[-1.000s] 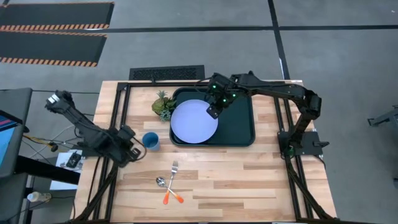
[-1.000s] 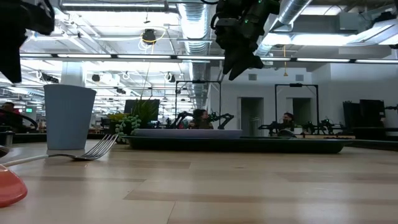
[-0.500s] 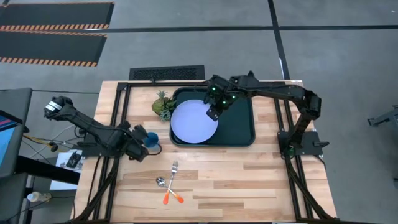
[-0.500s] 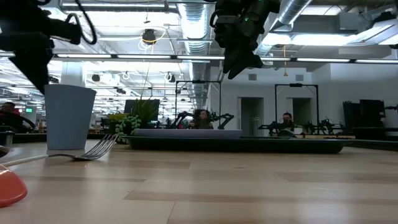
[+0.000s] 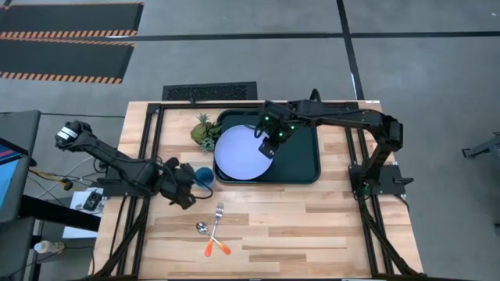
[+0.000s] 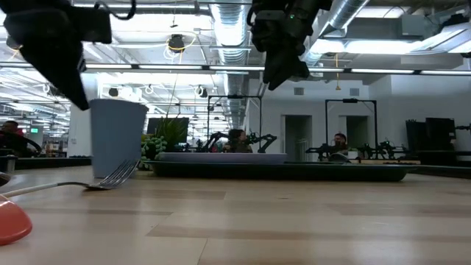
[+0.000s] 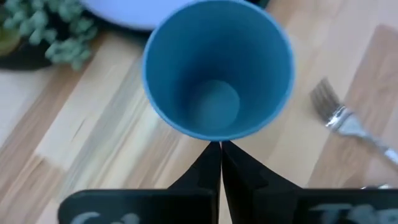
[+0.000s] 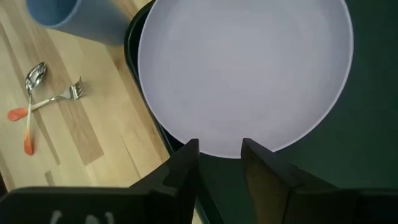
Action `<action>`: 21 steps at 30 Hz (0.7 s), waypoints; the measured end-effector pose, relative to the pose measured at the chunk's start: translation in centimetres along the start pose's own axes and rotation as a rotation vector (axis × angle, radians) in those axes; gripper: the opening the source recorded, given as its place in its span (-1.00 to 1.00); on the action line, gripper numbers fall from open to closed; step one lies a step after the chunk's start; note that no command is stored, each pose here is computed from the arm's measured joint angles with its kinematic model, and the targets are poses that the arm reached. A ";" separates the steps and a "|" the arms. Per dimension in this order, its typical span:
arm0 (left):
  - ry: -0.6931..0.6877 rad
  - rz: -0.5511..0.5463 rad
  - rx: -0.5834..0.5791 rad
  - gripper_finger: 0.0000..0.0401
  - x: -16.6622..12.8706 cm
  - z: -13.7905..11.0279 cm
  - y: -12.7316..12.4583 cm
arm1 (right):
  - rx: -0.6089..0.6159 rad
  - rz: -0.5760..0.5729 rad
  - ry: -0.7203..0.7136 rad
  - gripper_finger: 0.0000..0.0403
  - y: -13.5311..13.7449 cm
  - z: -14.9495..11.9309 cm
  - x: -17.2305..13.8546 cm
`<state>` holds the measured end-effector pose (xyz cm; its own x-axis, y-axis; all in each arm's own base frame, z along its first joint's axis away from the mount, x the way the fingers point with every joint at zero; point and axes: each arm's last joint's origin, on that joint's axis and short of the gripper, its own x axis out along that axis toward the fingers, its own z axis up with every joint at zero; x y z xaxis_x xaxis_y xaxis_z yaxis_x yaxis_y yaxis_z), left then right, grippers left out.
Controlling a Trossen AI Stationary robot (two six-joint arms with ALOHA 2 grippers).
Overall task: Pick and place plate/cup/fork/spoon on tray
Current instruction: Put the blue cup on the black tray
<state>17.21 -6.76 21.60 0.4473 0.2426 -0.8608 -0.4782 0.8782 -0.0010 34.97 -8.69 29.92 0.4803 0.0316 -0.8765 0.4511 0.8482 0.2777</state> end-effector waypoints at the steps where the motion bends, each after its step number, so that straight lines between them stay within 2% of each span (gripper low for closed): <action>1: -0.006 -0.010 0.005 -1.00 0.1 0.2 -0.1 | -0.003 0.001 0.001 -0.29 0.1 0.0 0.0; 7: -0.007 -0.056 0.033 -1.00 1.5 1.0 -1.1 | -0.021 0.009 0.007 -0.31 0.8 -0.3 0.1; 14: 0.017 -0.143 0.083 -1.00 4.6 1.9 -3.2 | -0.044 0.019 0.016 -0.31 1.7 -0.7 0.2; 21: 0.081 -0.208 0.043 -1.00 5.4 1.5 -4.3 | -0.058 0.026 0.020 -0.33 2.2 -0.9 0.3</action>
<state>22.84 -8.60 17.71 0.4698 0.0220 -0.8825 -0.3488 0.9230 -0.1626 35.46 -6.33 29.91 0.4758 0.0636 -0.8773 0.3943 0.8761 0.2774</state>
